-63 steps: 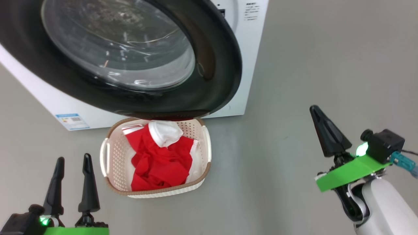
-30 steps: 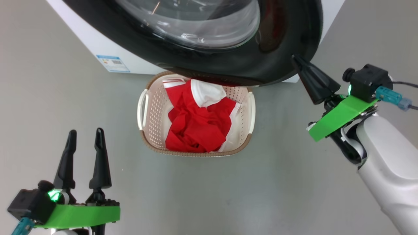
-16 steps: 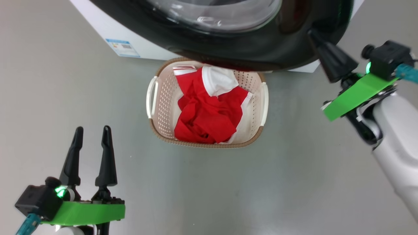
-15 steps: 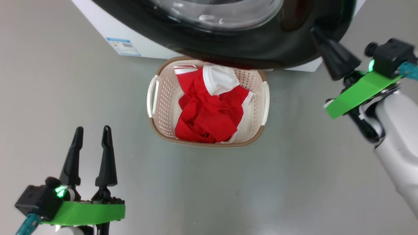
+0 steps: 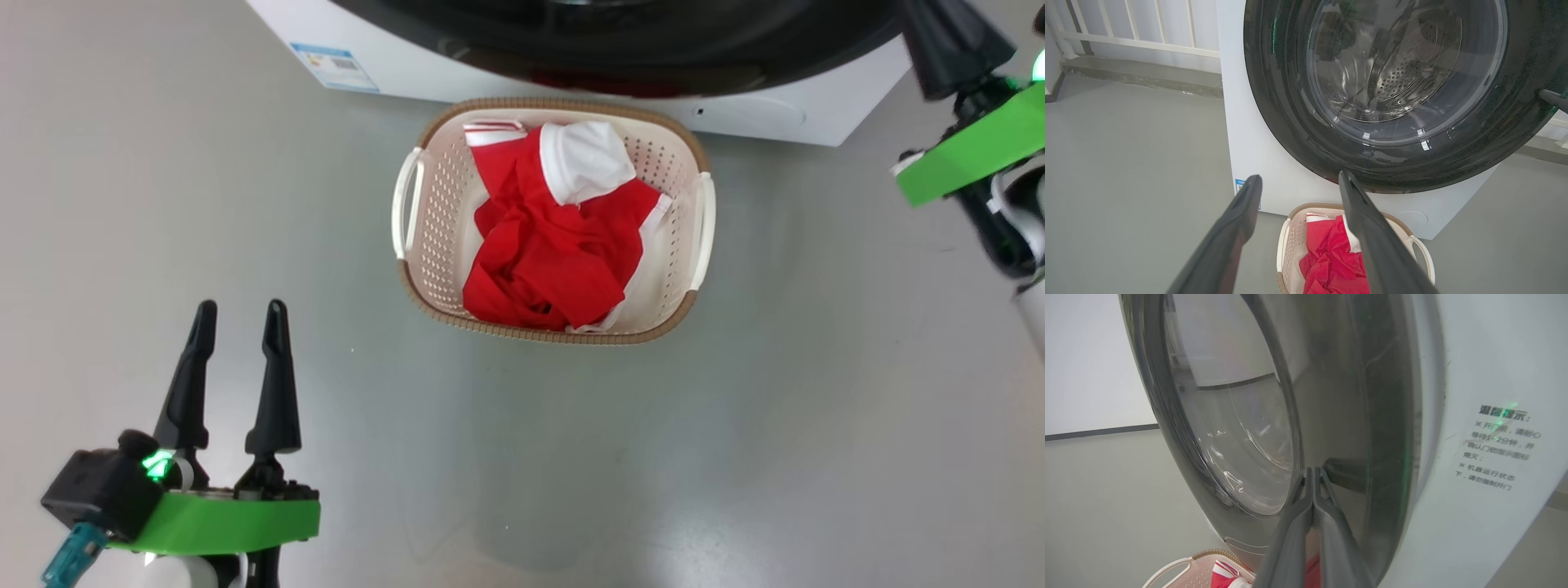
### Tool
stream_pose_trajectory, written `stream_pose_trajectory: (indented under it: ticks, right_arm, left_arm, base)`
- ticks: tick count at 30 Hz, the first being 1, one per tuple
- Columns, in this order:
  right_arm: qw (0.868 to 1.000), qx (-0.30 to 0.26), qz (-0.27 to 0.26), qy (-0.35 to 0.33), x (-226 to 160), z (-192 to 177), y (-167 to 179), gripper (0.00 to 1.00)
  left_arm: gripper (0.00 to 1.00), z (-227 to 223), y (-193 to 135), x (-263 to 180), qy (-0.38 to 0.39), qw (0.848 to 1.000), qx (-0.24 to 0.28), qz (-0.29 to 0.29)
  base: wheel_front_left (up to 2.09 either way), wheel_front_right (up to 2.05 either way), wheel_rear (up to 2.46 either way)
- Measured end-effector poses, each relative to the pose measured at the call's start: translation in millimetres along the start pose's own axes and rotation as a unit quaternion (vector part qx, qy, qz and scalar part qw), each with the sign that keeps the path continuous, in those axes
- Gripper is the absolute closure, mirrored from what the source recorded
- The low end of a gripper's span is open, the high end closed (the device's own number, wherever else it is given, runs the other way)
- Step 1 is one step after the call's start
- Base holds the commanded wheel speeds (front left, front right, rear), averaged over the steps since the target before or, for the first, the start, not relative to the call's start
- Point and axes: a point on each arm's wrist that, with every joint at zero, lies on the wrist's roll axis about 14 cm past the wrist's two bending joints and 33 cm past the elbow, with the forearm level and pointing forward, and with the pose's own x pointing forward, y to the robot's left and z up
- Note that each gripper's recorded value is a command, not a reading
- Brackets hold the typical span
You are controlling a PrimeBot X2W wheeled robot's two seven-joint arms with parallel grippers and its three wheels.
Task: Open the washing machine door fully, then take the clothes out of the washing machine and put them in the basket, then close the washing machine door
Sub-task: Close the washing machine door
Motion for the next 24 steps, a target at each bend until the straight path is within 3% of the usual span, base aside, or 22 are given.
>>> stream_pose_trajectory:
  ticks: [9,24]
  right_arm:
    - [0.999,-0.021,-0.017,-0.021,23,9,-21,1.0]
    - [0.999,-0.026,-0.028,-0.019,23,14,-20,1.0]
  left_arm:
    - [0.0,-2,6,3,0.004,1.0,0.006,0.007]
    - [0.0,6,5,0,-0.007,1.0,0.005,0.007]
  base:
    - [0.0,0.0,0.0]
    - [0.0,0.0,0.0]
